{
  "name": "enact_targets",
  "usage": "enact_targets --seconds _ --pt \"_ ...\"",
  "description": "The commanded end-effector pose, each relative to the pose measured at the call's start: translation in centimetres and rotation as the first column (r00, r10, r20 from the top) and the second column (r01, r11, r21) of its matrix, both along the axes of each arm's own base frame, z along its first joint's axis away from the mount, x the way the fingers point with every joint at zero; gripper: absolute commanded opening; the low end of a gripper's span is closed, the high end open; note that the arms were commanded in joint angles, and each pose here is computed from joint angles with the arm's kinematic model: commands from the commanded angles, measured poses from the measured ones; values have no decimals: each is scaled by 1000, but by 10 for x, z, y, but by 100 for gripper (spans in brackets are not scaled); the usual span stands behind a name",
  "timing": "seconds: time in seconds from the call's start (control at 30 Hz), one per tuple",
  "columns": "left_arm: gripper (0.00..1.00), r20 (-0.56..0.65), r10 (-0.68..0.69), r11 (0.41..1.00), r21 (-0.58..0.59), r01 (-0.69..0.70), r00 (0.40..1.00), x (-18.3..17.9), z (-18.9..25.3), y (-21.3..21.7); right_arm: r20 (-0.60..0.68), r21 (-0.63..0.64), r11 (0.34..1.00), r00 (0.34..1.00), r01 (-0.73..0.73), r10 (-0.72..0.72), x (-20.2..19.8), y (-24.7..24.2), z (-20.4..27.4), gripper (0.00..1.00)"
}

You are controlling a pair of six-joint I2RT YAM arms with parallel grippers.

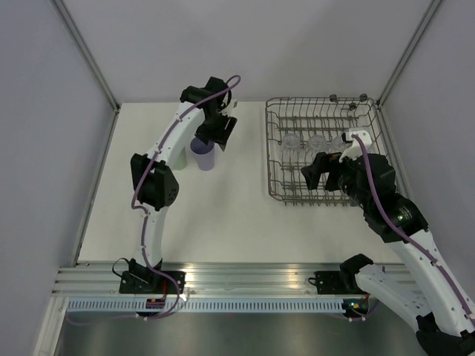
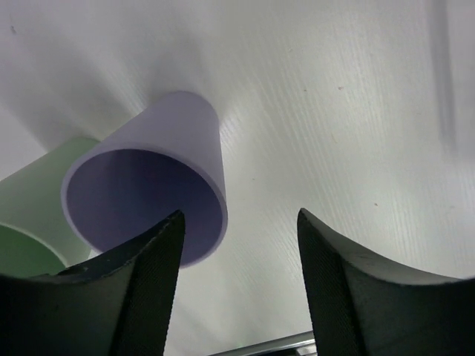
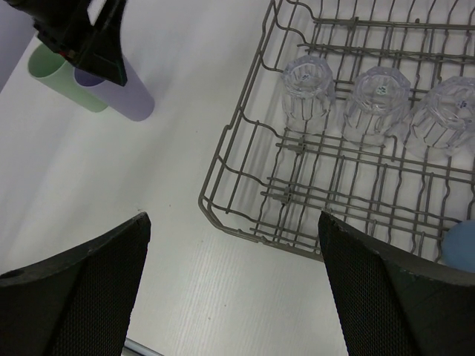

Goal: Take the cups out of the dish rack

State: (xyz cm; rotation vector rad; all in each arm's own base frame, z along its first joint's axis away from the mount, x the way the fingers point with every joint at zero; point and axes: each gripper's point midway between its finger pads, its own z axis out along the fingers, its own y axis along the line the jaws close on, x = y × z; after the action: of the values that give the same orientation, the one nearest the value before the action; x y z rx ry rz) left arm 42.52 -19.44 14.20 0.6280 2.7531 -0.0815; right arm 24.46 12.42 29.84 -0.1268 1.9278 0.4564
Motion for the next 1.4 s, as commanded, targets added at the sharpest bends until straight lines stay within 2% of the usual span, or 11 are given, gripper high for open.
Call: enact_targets --seconds 0.0,0.07,0.17,0.33,0.5,0.63,0.77,0.97,1.13,1.23,1.37 --pt "70 189 -27 986 -155 57 982 -5 89 -13 0 -60 997 998 56 -56 5 -13 1 98" --pt "75 216 -14 984 -171 52 976 -8 102 -12 -12 -85 992 995 99 -100 7 -21 -3 98" --pt "100 264 40 981 -194 12 964 -17 126 -4 -11 -132 977 985 170 -173 7 -37 -7 98" --pt "100 339 159 974 -205 -92 927 -34 151 19 -1 -185 942 958 282 -287 5 -62 -10 98" --pt "100 490 312 938 -294 -183 814 -62 197 51 46 -226 891 918 393 -393 -3 -90 -13 98" --pt "100 530 396 912 -319 -256 750 -98 193 82 14 -339 798 850 499 -526 -13 -120 -22 98" --pt "100 592 482 871 -406 -278 646 -136 201 110 -24 -427 722 792 544 -610 -12 -131 -39 98" --pt "100 598 504 851 -469 -238 623 -165 171 117 -59 -458 641 699 616 -713 1 -154 -54 98" --pt "100 593 482 852 -490 -186 645 -185 145 116 -97 -360 601 612 714 -785 20 -178 -44 98" --pt "100 592 471 860 -472 -192 654 -191 128 120 -160 -289 637 620 715 -768 40 -174 -60 98" --pt "100 599 449 871 -457 -177 663 -196 114 121 -145 -297 592 577 749 -803 54 -184 -76 98"
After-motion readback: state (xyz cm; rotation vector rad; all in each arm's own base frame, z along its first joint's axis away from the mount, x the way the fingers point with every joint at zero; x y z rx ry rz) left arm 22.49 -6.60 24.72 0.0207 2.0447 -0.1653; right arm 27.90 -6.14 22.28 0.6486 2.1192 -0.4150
